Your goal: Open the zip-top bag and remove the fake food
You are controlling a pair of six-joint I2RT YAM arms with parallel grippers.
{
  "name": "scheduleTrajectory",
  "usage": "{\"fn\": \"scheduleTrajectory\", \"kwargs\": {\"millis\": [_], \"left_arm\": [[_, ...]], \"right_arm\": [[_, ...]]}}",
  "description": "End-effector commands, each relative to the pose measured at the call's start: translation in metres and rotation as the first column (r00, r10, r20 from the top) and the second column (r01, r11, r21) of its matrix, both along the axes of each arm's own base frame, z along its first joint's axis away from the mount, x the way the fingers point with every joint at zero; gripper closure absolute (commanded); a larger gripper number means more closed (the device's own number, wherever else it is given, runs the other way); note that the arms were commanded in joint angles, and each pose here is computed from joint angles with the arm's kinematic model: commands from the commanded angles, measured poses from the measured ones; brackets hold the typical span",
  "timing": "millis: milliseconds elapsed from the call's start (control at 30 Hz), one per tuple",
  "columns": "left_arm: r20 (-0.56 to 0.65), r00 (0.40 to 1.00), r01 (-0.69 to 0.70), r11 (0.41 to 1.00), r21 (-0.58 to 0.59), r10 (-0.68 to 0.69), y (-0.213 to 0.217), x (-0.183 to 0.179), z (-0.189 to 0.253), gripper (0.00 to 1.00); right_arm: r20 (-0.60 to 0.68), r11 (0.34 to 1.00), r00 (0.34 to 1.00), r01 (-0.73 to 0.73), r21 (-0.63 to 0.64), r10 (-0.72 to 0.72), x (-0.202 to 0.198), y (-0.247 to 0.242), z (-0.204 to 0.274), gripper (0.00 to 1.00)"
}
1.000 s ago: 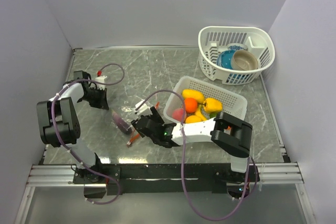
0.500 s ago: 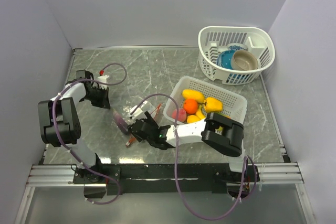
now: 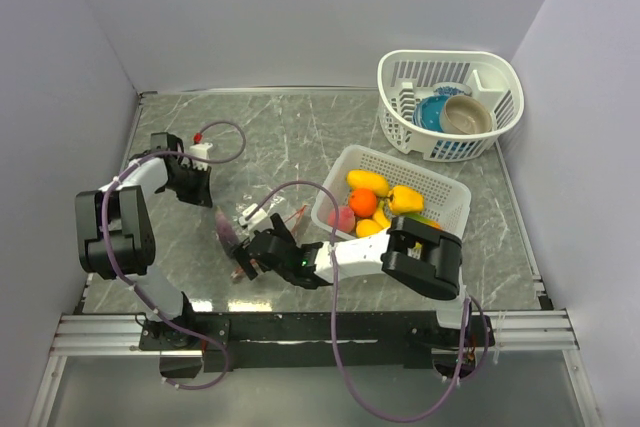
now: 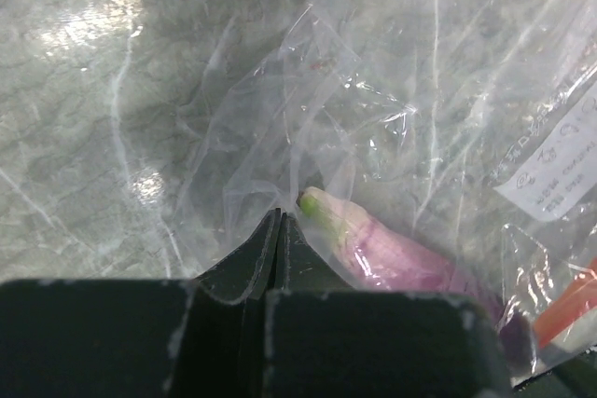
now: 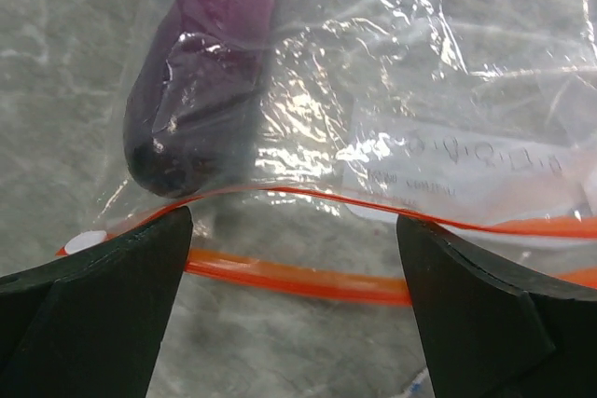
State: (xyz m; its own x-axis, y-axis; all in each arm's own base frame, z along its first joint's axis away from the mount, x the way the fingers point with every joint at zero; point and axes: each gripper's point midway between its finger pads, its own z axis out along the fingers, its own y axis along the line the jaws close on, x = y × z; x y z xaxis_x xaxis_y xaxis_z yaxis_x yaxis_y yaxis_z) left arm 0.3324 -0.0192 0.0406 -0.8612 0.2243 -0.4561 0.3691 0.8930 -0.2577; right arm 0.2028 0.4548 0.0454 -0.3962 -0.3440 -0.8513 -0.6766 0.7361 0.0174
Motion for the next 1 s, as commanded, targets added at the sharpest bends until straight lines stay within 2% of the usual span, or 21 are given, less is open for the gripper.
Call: {"fn": "scheduleTrajectory", "kwargs": {"millis": [0, 533, 700, 800, 967], "left_arm": [[0.017, 1.0, 0.006, 1.0, 0.007, -0.006, -0.004, -0.001, 0.004, 0.99], [-0.005, 1.0, 0.028, 1.0, 0.001, -0.028, -0.028, -0.022, -0.005, 0.99], [-0.028, 0.999, 0.034, 0.999, 0.001, -0.034, -0.034, -0.029, -0.014, 0.99], [-0.023, 0.999, 0.039, 0.999, 0.013, -0.038, -0.032, -0.03, -0.014, 0.99], [0.015, 1.0, 0.024, 0.998, 0.054, -0.025, -0.015, -0.02, 0.002, 0.99]], "right_arm": [[0.0, 0.991, 1.0, 0.008, 0.131, -0.008, 0.004, 0.031, 0.022, 0.0], [0.019, 0.978, 1.0, -0.018, 0.208, 0.015, 0.021, 0.074, 0.043, 0.0], [0.001, 0.979, 1.0, -0.027, 0.203, 0.027, 0.019, 0.082, 0.034, 0.0], [0.004, 0.986, 1.0, -0.011, 0.167, 0.011, 0.022, 0.079, 0.027, 0.0], [0.022, 0.992, 0.994, 0.102, 0.076, -0.104, 0.032, 0.048, 0.008, 0.0]]}}
